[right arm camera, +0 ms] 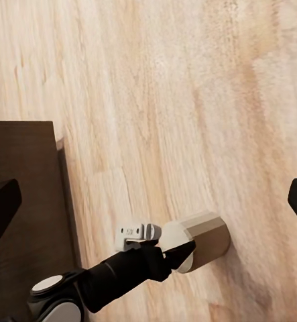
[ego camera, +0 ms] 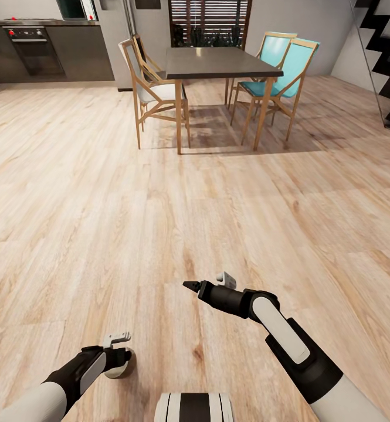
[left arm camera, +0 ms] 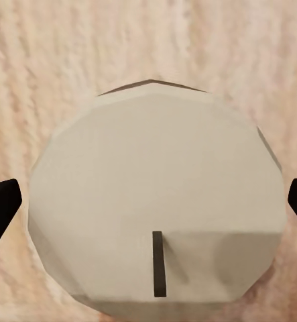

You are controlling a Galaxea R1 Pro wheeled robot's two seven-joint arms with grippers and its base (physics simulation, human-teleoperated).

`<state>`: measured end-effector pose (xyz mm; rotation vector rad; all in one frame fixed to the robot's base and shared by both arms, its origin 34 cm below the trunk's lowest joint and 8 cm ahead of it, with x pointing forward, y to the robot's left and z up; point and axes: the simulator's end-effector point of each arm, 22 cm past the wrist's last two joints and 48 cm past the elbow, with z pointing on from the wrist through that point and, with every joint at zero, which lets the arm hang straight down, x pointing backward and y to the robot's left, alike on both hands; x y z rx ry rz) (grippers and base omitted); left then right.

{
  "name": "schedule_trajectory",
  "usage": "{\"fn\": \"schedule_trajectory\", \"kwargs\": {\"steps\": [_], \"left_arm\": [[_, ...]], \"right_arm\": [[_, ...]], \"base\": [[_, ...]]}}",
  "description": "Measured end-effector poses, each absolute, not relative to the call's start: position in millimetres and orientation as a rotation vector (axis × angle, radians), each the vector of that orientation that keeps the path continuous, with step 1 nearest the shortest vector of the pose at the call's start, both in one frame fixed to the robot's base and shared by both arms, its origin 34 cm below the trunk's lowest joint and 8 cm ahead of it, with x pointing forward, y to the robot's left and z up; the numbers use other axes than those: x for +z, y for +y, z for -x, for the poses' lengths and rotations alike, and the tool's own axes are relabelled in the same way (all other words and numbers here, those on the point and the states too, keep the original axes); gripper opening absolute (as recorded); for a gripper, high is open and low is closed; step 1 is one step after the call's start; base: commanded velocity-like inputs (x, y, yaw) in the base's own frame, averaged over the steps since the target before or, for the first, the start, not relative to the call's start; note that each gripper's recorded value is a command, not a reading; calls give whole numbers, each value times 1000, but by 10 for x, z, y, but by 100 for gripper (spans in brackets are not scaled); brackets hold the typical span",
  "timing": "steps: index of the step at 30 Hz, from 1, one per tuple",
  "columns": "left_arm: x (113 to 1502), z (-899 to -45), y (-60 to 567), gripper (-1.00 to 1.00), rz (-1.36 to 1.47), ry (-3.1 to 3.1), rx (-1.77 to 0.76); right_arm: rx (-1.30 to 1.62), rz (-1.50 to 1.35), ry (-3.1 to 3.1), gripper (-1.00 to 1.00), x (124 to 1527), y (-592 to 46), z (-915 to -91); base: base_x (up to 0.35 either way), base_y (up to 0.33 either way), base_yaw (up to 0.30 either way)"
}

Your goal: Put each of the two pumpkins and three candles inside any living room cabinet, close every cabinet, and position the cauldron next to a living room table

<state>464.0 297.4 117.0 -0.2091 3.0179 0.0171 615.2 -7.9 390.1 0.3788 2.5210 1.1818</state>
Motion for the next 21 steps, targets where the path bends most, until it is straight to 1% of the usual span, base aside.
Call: {"fn": "schedule_trajectory", "kwargs": {"steps": [8,9,21], "left_arm": [[1120,-4592,2974,100,210,3030,18],[1120,-4592,2974,-100,210,3030,18],[1120,-4590,2975,-100,214,3031,18]], "right_arm": [[1183,-388,2531,100,3833,-80,-6138],[1183,-388,2531,100,3833,-79,-6138],[1183,-388,2531,100,3833,-80,-6139]], "base": [[0,0,0],[0,0,0],[0,0,0]]}}
